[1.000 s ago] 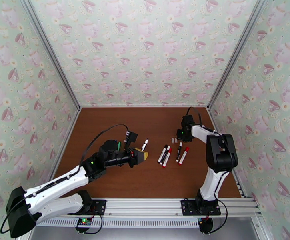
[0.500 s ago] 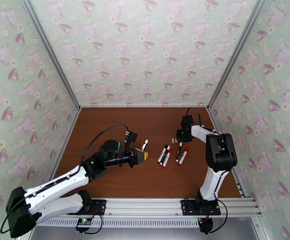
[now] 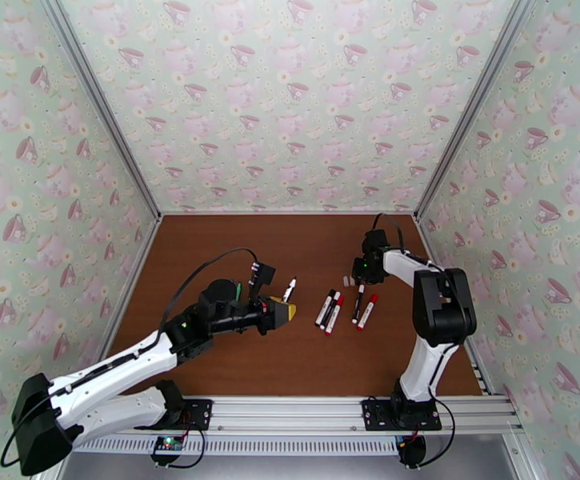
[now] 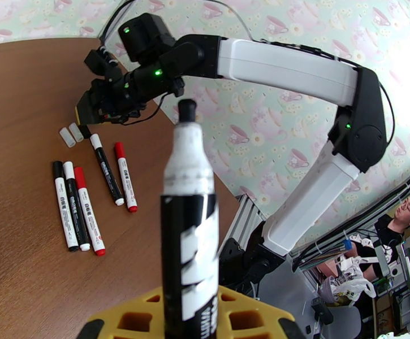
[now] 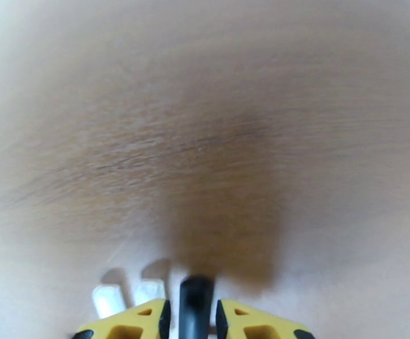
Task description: Open the pen caps
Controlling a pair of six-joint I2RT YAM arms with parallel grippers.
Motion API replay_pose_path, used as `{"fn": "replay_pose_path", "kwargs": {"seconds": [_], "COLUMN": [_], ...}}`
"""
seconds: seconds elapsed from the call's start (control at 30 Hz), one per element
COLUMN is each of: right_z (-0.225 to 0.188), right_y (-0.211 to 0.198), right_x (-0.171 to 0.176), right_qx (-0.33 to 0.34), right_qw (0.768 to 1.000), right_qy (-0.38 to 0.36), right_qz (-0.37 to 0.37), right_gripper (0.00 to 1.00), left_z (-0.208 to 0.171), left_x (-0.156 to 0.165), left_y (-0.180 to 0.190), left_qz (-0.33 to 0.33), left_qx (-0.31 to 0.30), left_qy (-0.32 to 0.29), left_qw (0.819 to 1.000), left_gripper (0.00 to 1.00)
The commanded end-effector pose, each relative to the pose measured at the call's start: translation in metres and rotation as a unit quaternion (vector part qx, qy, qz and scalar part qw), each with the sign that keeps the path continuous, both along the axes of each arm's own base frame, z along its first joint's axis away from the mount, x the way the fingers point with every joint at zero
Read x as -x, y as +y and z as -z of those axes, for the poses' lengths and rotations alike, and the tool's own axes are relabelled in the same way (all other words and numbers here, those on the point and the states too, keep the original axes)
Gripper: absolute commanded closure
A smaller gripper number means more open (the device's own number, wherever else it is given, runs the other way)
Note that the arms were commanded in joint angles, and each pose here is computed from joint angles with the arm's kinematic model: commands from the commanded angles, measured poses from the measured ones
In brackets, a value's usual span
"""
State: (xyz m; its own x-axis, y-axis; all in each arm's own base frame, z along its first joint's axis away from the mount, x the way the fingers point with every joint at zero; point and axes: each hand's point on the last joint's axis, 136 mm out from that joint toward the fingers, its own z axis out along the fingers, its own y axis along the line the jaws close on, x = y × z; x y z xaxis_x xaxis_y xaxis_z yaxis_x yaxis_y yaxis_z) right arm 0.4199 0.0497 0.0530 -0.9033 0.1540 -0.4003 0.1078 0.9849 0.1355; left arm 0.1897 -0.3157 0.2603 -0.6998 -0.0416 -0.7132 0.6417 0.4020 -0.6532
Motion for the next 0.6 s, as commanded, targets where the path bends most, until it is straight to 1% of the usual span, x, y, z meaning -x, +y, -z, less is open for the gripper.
{"fn": "replay_pose_path", "kwargs": {"seconds": [0.0,0.17,0.27,0.37,0.47,0.57], "right_z": [-0.036,-0.069,-0.091,-0.109,-0.118,-0.123], "right_y": [0.005,0.019,0.039,0.061,0.076,0.093], "right_x": [0.007,0.038,0.063,0.092,0.119,0.144], "right_qx": [0.001,-0.023,-0.071,-0.118,-0.168,-0.22], "right_qw": [0.999,0.994,0.988,0.978,0.969,0.956], "right_qy": [-0.05,-0.104,-0.138,-0.165,-0.172,-0.172], "right_qz": [0.013,0.009,-0.014,-0.043,-0.063,-0.093], "right_gripper": [0.68,0.66,0.65,0.64,0.62,0.57], "left_z": [0.002,0.007,0.014,0.03,0.053,0.075], "left_x": [-0.01,-0.017,-0.023,-0.03,-0.04,-0.053], "left_y": [0.002,0.006,0.014,0.024,0.042,0.062], "left_qz": [-0.023,-0.047,-0.071,-0.101,-0.144,-0.19], "left_qx": [-0.012,-0.024,-0.045,-0.08,-0.132,-0.19], "left_qy": [-0.005,-0.003,-0.004,0.004,0.018,0.037], "left_qw": [1.0,0.999,0.996,0.992,0.981,0.963], "left_gripper": [0.98,0.97,0.97,0.95,0.94,0.94]}}
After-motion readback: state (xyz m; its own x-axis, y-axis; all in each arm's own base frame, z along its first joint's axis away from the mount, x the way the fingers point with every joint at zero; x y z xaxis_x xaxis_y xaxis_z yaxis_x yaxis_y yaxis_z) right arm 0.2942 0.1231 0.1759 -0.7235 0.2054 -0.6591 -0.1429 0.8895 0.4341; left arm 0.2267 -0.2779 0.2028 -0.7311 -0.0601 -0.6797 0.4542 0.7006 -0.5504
